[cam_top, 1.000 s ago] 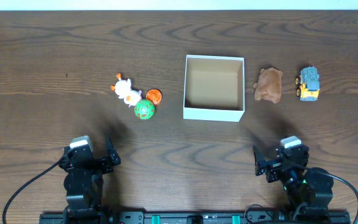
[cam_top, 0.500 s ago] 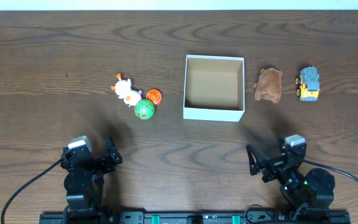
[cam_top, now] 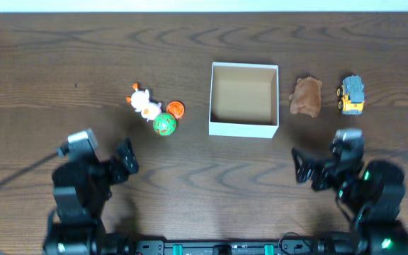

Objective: Pack container
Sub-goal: 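Reach the right gripper to the brown plush bear and grasp it, then carry the bear with the right gripper into the white box and release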

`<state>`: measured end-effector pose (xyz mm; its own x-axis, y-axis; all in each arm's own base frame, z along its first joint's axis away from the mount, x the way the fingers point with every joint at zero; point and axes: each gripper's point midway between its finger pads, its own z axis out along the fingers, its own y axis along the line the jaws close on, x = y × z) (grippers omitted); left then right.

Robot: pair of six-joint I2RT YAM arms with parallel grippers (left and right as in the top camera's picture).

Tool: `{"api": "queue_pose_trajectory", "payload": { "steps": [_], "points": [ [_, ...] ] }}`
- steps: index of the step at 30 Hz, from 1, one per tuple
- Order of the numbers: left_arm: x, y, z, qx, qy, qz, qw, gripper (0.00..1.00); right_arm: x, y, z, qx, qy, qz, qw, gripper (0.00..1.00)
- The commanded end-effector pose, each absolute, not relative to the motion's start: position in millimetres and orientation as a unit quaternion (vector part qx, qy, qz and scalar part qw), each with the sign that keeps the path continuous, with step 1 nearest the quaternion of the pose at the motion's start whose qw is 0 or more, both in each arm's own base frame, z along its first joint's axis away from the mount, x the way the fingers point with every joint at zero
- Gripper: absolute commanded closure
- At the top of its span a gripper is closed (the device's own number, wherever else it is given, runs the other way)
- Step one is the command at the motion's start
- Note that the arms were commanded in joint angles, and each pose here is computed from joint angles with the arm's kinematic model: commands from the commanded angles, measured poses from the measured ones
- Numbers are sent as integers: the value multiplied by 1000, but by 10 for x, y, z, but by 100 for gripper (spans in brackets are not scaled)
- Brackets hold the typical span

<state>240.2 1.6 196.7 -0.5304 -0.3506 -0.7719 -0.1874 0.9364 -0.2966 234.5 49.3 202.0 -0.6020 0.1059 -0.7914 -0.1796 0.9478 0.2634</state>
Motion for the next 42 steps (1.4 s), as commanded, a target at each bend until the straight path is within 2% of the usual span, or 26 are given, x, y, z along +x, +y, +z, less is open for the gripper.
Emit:
{"api": "queue_pose_trajectory", "payload": {
  "steps": [1,8,13,18,20,21,24,28,36,39,40,41,42],
  "points": [
    [2578,26,2110,-155,887,-83,427,2,2571,373,2241,-26,909,110,402,1],
    [2970,43,2012,-130,939,-56,315,2,3040,228,2421,0,962,72,264,1],
    [3156,50,1745,-128,960,-48,243,2,3500,281,2323,1,973,88,216,1],
    [3202,53,1444,-131,971,-43,194,2,3868,331,1973,0,975,105,196,1],
    [3212,53,1374,-132,973,-42,183,2,3987,321,1814,1,977,102,189,10],
    [3215,53,1341,-132,974,-42,178,2,4042,294,1716,8,979,95,182,10],
    [3207,53,1273,-133,976,-41,167,2,4158,139,1458,44,984,55,166,1],
    [3204,53,1246,-133,977,-40,163,2,4253,16,1138,53,988,19,143,1],
    [3205,52,1246,-133,977,-40,163,2,4250,18,482,54,996,16,72,2],
    [3205,52,1246,-133,977,-40,163,2,4215,20,293,55,997,15,48,11],
    [3205,52,1246,-133,977,-40,163,2,4207,20,247,55,997,15,43,19],
    [3204,52,1246,-133,977,-40,163,2,4198,19,212,57,998,15,38,34],
    [3205,52,1246,-133,977,-40,163,2,4186,19,193,58,998,15,34,52]
  ]
}}
